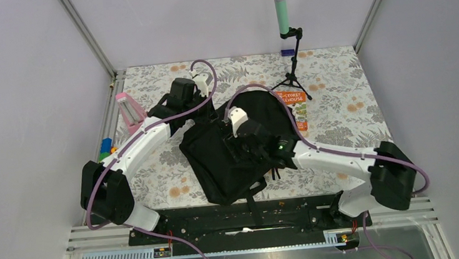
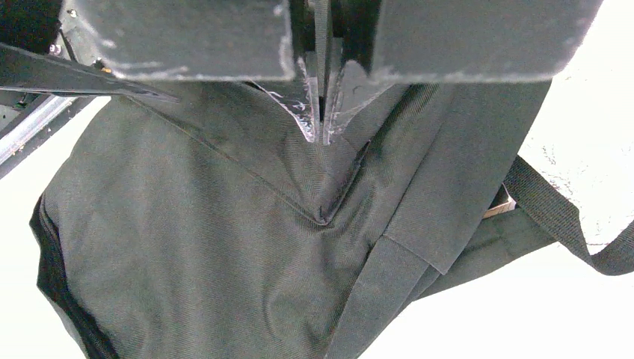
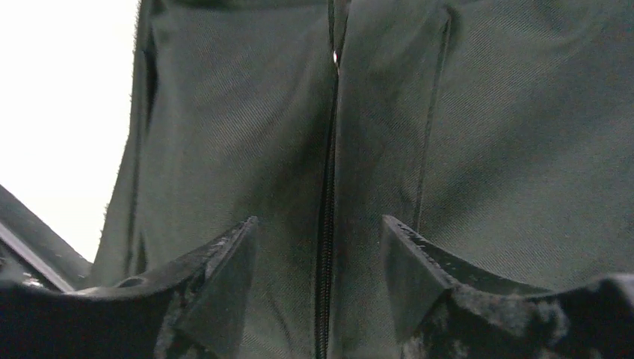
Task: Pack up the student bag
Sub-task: Zip the student bag at the center of the board, then adjust the student bag at the center of the board.
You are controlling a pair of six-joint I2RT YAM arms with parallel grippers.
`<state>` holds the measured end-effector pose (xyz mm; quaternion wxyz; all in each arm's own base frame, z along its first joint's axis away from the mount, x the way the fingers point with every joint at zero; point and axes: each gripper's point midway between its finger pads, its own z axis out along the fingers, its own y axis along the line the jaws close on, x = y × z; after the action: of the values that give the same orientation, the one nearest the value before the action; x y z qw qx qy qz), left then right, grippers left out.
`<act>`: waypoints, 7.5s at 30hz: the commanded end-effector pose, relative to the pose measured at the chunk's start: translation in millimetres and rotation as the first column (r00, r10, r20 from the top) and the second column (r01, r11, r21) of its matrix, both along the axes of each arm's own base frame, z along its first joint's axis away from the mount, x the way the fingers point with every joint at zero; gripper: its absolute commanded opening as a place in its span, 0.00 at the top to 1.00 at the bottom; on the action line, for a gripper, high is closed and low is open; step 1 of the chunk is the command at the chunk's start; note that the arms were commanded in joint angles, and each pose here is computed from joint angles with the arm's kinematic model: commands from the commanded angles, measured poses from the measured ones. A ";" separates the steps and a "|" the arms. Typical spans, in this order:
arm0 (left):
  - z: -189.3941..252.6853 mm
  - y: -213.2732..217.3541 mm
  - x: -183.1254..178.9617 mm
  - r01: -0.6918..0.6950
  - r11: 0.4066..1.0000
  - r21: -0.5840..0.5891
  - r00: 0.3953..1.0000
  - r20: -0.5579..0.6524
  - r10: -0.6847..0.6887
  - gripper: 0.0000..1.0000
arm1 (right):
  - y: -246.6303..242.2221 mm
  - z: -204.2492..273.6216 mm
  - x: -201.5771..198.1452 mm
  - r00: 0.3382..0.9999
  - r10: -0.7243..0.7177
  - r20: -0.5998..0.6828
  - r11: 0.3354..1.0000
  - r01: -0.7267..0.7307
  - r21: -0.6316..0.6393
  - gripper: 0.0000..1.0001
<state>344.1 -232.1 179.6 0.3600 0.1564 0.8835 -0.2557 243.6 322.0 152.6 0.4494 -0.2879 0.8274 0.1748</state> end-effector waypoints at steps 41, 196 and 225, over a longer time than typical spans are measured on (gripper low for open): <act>7.7 18.0 62.2 -0.216 0.975 -0.046 0.976 0.009 0.217 1.00 | -29.8 14.3 -8.2 0.998 -0.057 0.023 0.998 0.056 0.026 1.00; 21.2 -60.3 -128.2 0.069 0.993 -0.091 0.967 0.250 -0.044 0.02 | -197.3 0.9 -49.3 0.842 -0.465 -0.274 0.850 0.511 0.126 0.11; -92.7 53.7 -147.0 -0.575 0.781 -0.243 0.807 -0.323 0.494 0.02 | -190.3 -49.1 -17.9 0.720 -0.556 -0.416 0.625 0.692 0.361 0.30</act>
<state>192.4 -156.4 73.9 0.3383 -0.1799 0.8951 -0.2281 216.2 127.9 94.6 0.4084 0.1590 0.8688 0.2304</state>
